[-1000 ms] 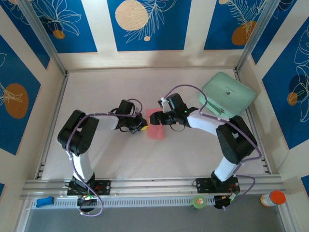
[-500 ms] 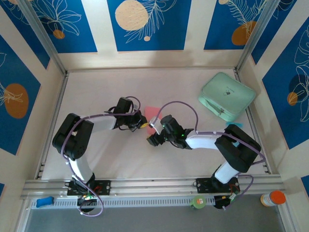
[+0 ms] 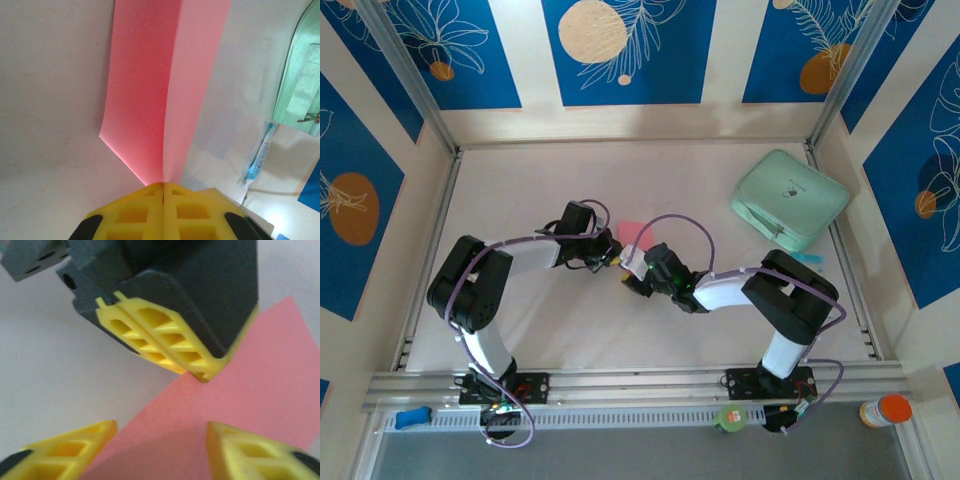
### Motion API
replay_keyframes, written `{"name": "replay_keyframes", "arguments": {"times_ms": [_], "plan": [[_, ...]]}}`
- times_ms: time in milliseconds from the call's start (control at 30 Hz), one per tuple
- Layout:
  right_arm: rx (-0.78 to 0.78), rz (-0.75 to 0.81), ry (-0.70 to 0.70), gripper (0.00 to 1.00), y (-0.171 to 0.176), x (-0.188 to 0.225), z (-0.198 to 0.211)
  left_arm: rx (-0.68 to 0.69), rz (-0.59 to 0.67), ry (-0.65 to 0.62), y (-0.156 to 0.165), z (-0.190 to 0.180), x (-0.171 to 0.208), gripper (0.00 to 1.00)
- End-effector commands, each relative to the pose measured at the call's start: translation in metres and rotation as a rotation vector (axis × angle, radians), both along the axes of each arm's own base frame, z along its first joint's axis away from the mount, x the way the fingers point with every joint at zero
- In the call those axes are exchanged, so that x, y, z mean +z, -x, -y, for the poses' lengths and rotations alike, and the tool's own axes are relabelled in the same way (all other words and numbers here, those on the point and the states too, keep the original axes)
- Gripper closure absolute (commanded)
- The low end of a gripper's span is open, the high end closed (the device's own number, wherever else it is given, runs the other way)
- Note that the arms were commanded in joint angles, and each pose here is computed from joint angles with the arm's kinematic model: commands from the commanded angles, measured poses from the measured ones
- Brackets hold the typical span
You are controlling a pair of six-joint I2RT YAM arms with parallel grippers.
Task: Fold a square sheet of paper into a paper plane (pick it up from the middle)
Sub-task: Third fold the triangle at the center of the table.
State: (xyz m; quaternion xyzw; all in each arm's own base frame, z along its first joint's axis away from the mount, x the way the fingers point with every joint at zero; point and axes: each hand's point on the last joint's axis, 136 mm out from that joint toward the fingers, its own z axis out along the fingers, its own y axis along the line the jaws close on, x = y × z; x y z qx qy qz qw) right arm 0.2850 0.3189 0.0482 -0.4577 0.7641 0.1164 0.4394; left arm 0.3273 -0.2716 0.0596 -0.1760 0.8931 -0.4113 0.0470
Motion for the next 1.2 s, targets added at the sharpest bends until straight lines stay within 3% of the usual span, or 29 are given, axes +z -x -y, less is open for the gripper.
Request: {"name": "replay_keyframes", "arguments": {"times_ms": [0, 433, 667, 833, 1000, 1167], "plan": [[-0.004, 0.023, 0.005, 0.60, -0.003, 0.007, 0.000, 0.016, -0.003, -0.015, -0.001, -0.004, 0.002, 0.95], [0.030, -0.034, -0.034, 0.70, 0.009, 0.017, -0.003, 0.016, -0.024, -0.038, 0.003, -0.007, -0.004, 0.90], [0.051, -0.131, -0.050, 0.89, 0.015, 0.013, -0.003, 0.021, -0.002, -0.161, 0.005, -0.033, -0.004, 0.66], [0.077, -0.288, -0.091, 0.95, 0.028, 0.008, -0.006, -0.069, 0.152, -0.207, -0.007, -0.033, 0.024, 0.58], [0.066, -0.400, -0.130, 0.95, 0.033, 0.003, -0.006, -0.129, 0.164, -0.204, -0.014, -0.023, 0.021, 0.59], [0.067, -0.479, -0.149, 0.95, 0.040, -0.002, -0.010, -0.165, 0.126, -0.195, -0.021, -0.013, 0.003, 0.68]]}}
